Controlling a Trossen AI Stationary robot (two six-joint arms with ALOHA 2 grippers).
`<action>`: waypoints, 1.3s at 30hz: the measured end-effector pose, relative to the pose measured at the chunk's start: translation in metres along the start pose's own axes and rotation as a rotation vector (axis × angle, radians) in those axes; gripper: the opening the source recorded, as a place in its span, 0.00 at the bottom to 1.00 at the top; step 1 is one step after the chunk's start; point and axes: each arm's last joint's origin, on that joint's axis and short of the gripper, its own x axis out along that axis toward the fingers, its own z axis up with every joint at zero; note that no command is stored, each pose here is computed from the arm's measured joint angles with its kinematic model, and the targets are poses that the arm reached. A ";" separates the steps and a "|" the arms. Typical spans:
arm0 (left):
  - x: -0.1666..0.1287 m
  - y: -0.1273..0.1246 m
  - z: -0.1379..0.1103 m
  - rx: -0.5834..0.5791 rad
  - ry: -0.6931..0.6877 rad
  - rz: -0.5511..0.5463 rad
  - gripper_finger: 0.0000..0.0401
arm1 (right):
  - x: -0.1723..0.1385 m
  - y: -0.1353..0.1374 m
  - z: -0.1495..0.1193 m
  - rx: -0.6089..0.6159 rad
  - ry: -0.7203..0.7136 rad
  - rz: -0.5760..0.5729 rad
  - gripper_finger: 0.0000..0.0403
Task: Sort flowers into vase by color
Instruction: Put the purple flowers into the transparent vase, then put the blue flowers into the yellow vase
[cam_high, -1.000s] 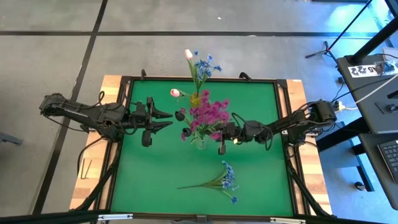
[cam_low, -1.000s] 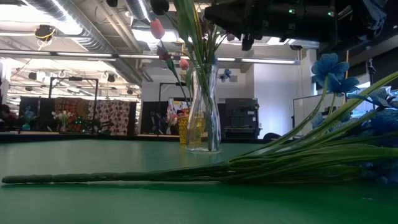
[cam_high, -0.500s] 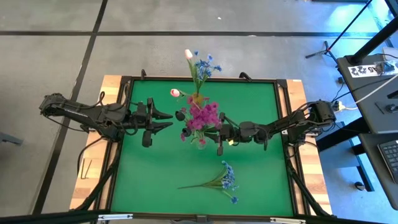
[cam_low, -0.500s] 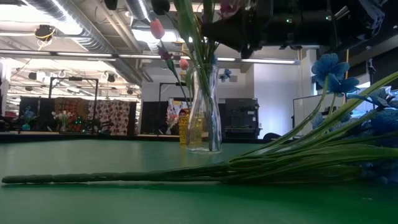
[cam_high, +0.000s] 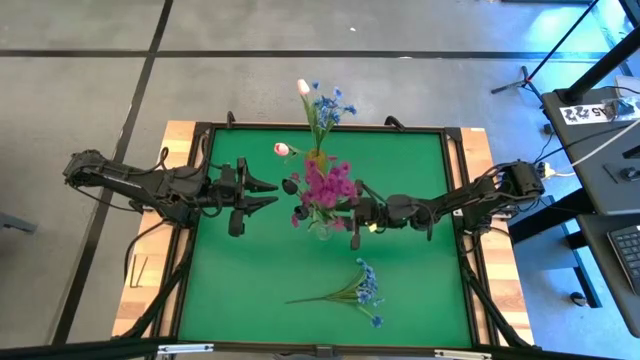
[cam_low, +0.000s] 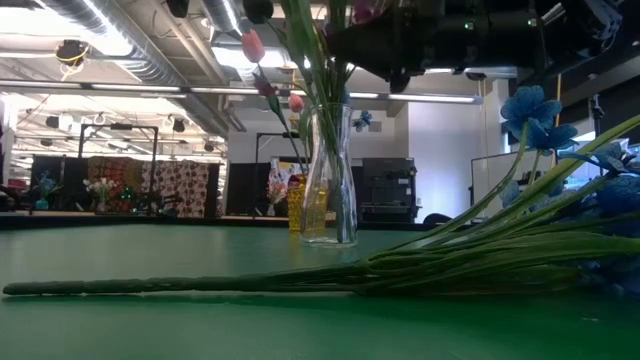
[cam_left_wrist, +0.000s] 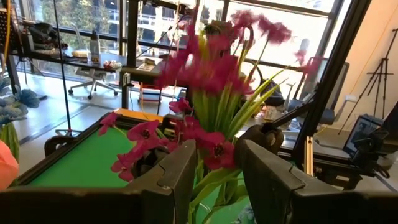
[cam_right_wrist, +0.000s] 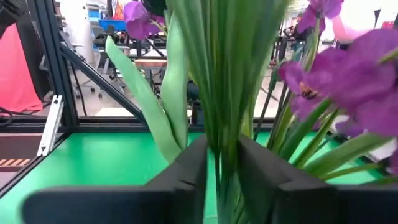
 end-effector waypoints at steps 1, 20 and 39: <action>0.000 0.000 0.000 0.000 0.000 0.000 0.31 | 0.000 0.000 -0.001 0.010 0.005 0.000 0.22; 0.000 0.000 0.000 -0.002 0.004 0.001 0.31 | 0.000 0.000 -0.009 0.023 0.093 0.002 0.60; 0.000 0.000 -0.001 -0.001 0.005 0.001 0.31 | -0.033 -0.007 0.019 0.071 0.275 0.008 0.64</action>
